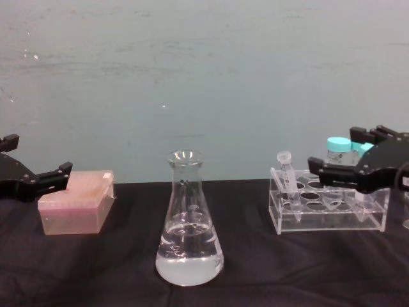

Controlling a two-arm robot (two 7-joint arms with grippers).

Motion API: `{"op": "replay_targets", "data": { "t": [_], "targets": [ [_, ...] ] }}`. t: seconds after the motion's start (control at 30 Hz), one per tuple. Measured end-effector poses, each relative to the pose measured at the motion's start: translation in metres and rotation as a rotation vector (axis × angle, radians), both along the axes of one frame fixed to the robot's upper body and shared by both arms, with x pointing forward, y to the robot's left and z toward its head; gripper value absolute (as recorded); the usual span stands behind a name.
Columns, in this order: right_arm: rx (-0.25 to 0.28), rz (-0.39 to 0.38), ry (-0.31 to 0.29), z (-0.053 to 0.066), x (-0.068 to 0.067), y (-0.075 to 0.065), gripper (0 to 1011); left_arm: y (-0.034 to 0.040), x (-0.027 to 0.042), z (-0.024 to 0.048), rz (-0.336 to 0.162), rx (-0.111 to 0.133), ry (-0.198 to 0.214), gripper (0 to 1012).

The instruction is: Pour the liquid from the test tube into the beaker using one hand.

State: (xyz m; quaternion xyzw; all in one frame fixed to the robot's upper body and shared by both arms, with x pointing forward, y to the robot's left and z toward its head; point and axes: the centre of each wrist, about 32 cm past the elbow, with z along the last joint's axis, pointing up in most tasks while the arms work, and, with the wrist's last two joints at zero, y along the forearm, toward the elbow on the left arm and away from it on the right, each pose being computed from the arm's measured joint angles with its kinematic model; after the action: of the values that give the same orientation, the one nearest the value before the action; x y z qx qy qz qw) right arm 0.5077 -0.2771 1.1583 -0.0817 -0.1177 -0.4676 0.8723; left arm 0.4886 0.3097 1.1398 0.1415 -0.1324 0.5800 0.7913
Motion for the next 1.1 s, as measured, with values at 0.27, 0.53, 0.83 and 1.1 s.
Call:
{"op": "replay_targets", "data": {
  "t": [0.27, 0.53, 0.83, 1.1],
  "targets": [
    [-0.001, 0.026, 0.01, -0.001, 0.004, 0.006, 1000, 0.0, 0.0, 0.0, 0.0, 0.0, 0.0, 1000],
    [0.006, 0.037, 0.018, -0.001, 0.009, 0.01, 1000, 0.0, 0.0, 0.0, 0.0, 0.0, 0.0, 1000],
    [0.011, 0.054, 0.033, -0.001, 0.014, 0.016, 1000, 0.0, 0.0, 0.0, 0.0, 0.0, 0.0, 1000],
    [0.01, 0.069, 0.041, -0.001, 0.018, 0.023, 1000, 0.0, 0.0, 0.0, 0.0, 0.0, 0.0, 1000]
  ]
}}
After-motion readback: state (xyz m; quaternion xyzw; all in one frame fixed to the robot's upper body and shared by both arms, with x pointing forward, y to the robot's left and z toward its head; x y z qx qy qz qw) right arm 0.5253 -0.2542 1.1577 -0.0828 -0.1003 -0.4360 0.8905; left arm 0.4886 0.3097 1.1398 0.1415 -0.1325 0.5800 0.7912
